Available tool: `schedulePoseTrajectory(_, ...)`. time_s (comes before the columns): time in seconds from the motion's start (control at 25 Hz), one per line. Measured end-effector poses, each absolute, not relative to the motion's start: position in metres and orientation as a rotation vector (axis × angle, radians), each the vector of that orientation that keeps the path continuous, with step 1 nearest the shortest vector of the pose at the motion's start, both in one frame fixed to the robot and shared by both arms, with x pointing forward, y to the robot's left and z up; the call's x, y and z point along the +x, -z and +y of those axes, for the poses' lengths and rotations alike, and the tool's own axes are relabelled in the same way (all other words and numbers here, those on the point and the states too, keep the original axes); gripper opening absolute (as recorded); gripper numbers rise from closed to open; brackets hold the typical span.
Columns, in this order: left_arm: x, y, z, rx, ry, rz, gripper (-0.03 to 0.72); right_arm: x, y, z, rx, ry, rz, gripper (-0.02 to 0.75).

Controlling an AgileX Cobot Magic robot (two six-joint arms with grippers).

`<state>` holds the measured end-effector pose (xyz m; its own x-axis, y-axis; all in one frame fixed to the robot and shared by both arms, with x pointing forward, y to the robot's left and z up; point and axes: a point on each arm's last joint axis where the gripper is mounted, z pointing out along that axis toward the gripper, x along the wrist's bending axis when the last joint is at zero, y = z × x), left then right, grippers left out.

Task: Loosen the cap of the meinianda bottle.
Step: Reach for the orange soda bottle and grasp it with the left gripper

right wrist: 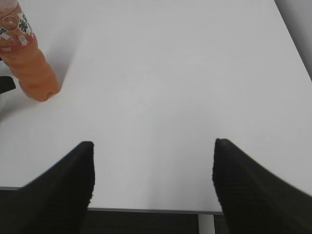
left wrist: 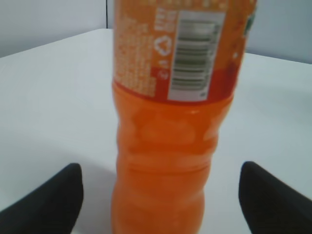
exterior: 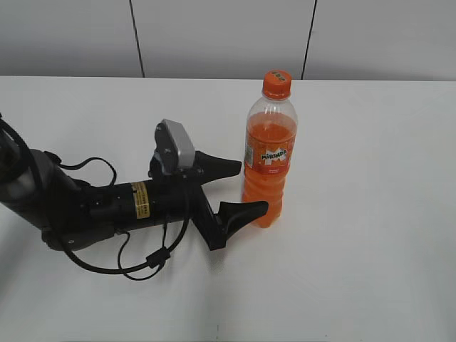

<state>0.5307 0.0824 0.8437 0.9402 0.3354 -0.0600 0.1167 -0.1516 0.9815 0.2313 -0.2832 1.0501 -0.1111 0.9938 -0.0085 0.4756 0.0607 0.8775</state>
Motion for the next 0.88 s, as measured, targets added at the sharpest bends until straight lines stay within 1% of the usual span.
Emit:
schedulePoseTrajectory(0.16,0.530,-0.843,0.068,1.766,-0.201,0.317,0.591,0.231,-1.050,-0.283,1.486,-0.982,1.670,0.566)
schedulePoseTrajectory(0.44,0.541,-0.848,0.060,1.753,-0.241,0.337,0.591,0.231,-1.050,-0.283,1.486,-0.982,1.670,0.566)
schedulePoseTrajectory(0.68,0.547,-0.832,0.053,1.754,-0.188,0.387,0.591,0.231,-1.050,-0.283,1.486,-0.982,1.670,0.566)
schedulePoseTrajectory(0.88,0.551,-0.831,0.045,1.747,-0.184,0.363,0.591,0.231,-1.050,-0.283,1.486,-0.983,1.669,0.566)
